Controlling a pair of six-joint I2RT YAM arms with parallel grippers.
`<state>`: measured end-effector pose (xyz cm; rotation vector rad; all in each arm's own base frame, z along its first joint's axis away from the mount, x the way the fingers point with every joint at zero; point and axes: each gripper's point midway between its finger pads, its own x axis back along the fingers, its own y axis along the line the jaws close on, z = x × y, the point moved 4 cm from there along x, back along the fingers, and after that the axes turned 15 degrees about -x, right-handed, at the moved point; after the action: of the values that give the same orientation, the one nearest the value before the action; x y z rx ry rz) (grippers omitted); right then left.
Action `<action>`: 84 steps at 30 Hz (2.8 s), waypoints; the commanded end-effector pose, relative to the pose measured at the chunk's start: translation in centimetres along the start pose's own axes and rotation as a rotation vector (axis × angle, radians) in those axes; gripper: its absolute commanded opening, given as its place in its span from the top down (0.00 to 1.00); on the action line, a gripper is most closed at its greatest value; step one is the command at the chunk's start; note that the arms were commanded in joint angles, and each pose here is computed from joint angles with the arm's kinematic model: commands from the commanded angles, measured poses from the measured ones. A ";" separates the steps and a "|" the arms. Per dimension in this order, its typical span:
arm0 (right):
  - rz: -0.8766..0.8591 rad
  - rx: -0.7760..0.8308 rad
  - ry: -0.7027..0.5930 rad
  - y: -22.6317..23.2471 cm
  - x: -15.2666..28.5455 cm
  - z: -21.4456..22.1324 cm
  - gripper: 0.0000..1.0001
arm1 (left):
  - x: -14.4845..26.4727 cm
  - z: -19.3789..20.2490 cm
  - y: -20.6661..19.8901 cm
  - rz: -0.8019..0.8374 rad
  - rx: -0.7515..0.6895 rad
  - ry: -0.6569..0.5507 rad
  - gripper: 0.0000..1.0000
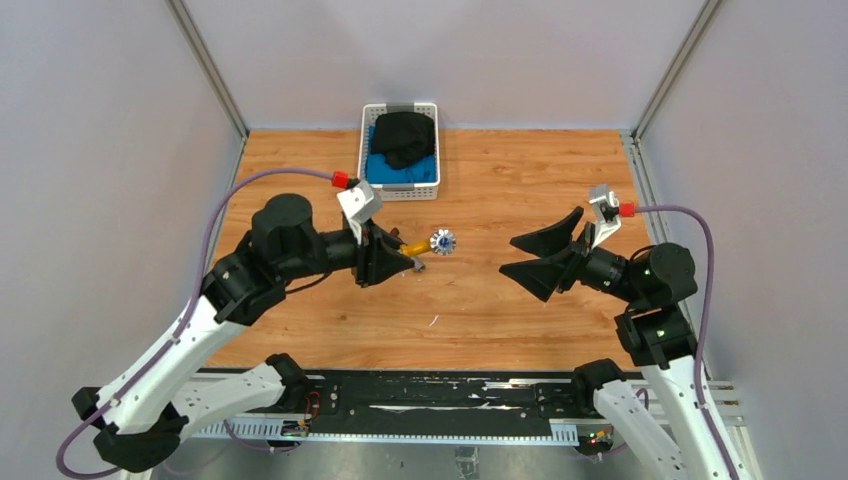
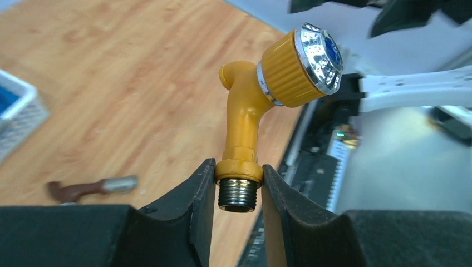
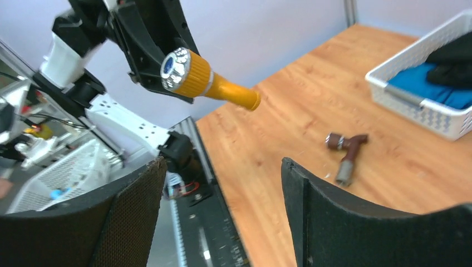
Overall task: Install the water faucets
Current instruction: Adjust the water faucet.
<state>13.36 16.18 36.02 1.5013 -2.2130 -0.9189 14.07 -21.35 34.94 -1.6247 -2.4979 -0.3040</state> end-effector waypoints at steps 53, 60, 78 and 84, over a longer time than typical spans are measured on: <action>-0.530 0.368 0.217 7.1 -7.5 1.9 0.58 | -0.6 -4.5 -5.6 0.557 0.478 -0.096 1.00; -0.533 0.335 0.268 6.7 -8.2 2.7 0.70 | -0.5 -4.7 -5.7 0.570 0.480 -0.096 1.00; -0.305 0.195 0.318 3.9 -7.7 4.2 1.00 | 0.5 -5.8 -4.5 0.433 0.346 -0.094 0.26; -0.300 0.108 0.336 4.4 -7.8 4.1 1.00 | -0.8 -6.7 -3.7 0.398 0.287 -0.064 0.18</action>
<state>11.33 25.59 36.63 1.9719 -1.8952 -0.5208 10.47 -24.52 41.17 -1.9729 -2.0487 0.2374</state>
